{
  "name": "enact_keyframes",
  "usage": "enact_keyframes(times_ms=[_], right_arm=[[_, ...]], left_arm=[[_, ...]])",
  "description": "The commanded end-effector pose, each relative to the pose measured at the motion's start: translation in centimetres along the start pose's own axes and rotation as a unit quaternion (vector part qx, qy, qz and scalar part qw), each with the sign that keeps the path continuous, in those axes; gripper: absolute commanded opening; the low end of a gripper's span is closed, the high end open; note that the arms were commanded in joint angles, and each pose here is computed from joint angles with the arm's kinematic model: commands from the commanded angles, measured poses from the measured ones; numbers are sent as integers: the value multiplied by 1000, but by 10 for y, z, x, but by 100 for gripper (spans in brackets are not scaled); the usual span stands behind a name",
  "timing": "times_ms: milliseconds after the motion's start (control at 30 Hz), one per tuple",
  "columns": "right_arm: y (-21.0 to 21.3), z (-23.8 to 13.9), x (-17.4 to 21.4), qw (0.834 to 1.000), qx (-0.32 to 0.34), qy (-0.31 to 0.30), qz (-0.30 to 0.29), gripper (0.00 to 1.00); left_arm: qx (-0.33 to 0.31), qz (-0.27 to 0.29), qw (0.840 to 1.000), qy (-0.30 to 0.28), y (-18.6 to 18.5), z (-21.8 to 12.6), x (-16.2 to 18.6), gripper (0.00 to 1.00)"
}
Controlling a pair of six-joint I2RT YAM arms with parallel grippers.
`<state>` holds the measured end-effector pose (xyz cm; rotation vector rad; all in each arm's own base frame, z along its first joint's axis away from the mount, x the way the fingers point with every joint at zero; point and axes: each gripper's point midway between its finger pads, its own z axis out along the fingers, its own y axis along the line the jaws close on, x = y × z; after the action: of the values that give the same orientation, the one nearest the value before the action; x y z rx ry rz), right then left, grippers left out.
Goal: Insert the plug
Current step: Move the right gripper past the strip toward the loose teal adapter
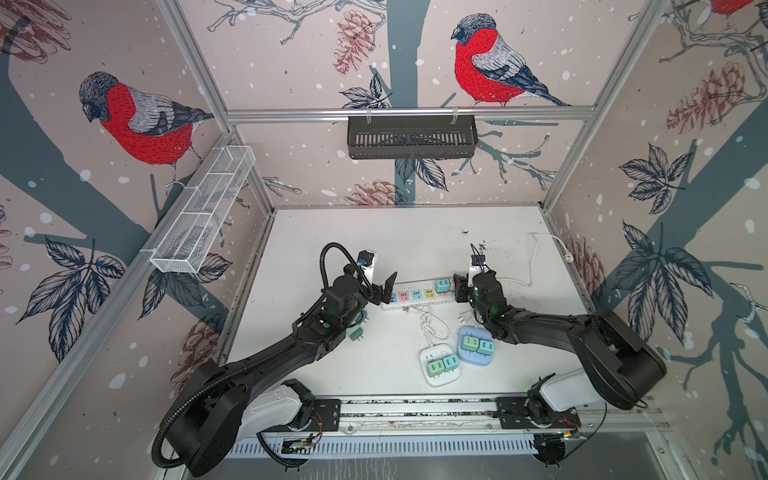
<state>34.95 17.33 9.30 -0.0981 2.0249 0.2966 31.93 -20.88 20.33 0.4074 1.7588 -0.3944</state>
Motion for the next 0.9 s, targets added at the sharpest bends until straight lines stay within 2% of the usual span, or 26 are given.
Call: enact_keyframes(times_ms=[0,267,500,667,867], right_arm=[[-4,-3,18,1000,16,21,-7,43],[-6,-2,13,999,35,18,-13,43],[-10,-32,-31,998,45,-36,-1,51],[11,-61,-55,997,-12,-70,20,60],[68,-92,-68,988,-120,-96,11,67]], left_arm=[[0,-3,1000,-16,0,0,-10,98],[-1,-4,1000,-18,1,-1,-11,98],[-11,-15,999,-40,5,-11,-18,98],[-39,-34,995,-86,19,-31,-24,98],[-56,-51,988,-131,29,-50,-31,98]])
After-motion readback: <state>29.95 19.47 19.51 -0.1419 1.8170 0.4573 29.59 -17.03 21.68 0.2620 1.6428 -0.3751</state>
